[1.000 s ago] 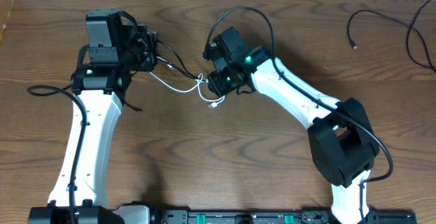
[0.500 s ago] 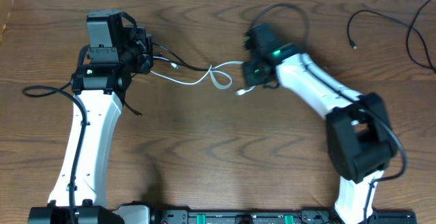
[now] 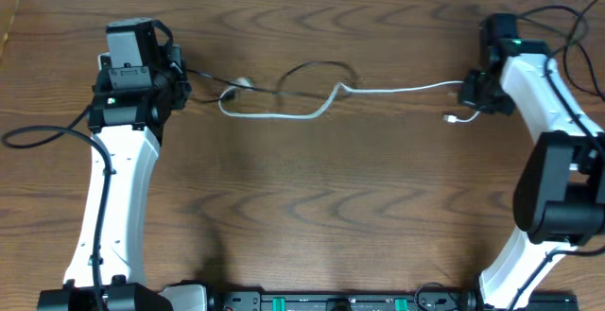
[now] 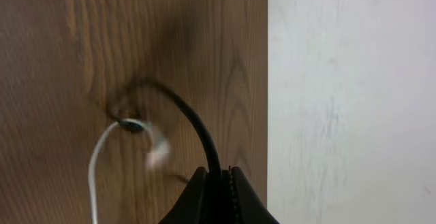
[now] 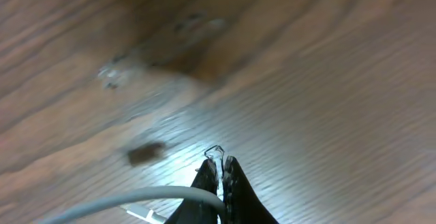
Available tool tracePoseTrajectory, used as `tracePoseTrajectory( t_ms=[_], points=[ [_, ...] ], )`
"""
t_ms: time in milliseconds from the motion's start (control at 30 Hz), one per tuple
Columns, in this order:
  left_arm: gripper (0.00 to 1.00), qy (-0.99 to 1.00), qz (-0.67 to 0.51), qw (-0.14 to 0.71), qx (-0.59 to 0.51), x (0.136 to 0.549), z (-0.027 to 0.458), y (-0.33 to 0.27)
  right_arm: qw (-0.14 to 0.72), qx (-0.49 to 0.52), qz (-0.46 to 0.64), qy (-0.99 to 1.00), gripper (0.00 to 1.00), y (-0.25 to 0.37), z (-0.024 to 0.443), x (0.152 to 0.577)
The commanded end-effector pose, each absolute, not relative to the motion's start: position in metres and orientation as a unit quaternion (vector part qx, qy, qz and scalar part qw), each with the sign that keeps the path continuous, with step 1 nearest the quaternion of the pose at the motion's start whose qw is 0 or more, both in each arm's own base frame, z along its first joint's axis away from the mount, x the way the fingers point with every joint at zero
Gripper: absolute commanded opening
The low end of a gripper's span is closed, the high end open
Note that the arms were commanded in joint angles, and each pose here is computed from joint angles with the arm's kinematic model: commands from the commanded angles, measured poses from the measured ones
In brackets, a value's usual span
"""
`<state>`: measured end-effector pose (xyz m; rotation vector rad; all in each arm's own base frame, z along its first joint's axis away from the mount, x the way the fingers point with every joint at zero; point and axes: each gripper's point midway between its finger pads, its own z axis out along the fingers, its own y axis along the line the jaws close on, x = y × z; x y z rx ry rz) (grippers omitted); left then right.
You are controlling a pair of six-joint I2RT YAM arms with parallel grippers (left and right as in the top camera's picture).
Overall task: Untangle cables
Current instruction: 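Drag the white cable rightward off the table edge with the right gripper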
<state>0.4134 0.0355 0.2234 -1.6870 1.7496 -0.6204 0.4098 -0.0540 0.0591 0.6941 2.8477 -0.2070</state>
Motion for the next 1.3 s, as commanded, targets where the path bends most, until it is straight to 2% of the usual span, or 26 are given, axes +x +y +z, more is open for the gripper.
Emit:
tracePoseTrajectory(
  t_ms=[0,167,267,333,367,467,567,767,833,933,1000,1167,1267],
  points=[
    [0.07,0.661,-0.217,0.331,-0.638,0.412,0.228,0.048,0.149,0.228,-0.057,0.96,0.01,-0.061,0.1,0.416],
    [0.07,0.68,-0.185,0.348,-0.618,0.409,0.227,0.055,0.162,0.227,-0.01,0.96,0.01,-0.053,0.115,0.417],
    [0.07,0.706,-0.169,0.351,-0.592,0.408,0.226,0.054,0.164,0.123,0.086,0.975,0.01,-0.006,0.12,0.424],
    [0.07,0.765,-0.164,0.347,-0.517,0.408,0.224,0.043,0.175,0.021,0.166,0.97,0.01,0.043,0.132,0.426],
    [0.07,0.78,-0.167,0.343,-0.497,0.408,0.223,0.038,0.178,0.005,0.179,0.968,0.01,0.054,0.136,0.426],
    [0.07,0.843,-0.186,0.289,-0.414,0.393,0.209,0.01,0.205,-0.05,0.212,0.954,0.01,0.105,0.166,0.429],
    [0.08,0.882,-0.167,0.229,-0.376,0.365,0.19,0.001,0.26,-0.063,0.236,0.934,0.01,0.141,0.22,0.44],
    [0.08,0.887,-0.163,0.222,-0.37,0.362,0.188,0.001,0.323,-0.044,0.301,0.896,0.01,0.161,0.304,0.452],
    [0.07,0.887,-0.162,0.222,-0.37,0.362,0.188,0.001,0.35,-0.039,0.31,0.883,0.01,0.16,0.345,0.45],
    [0.07,0.887,-0.162,0.221,-0.371,0.361,0.187,0.001,0.38,-0.033,0.292,0.877,0.01,0.152,0.378,0.446],
    [0.07,0.888,-0.162,0.22,-0.371,0.361,0.187,0.001,0.396,-0.002,0.238,0.887,0.01,0.13,0.389,0.443],
    [0.07,0.888,-0.161,0.219,-0.371,0.36,0.187,0.001,0.371,0.088,0.101,0.919,0.01,0.073,0.371,0.426],
    [0.08,0.889,-0.161,0.216,-0.371,0.359,0.186,0.001,0.325,0.141,0.031,0.935,0.01,0.03,0.349,0.407]
  ],
)
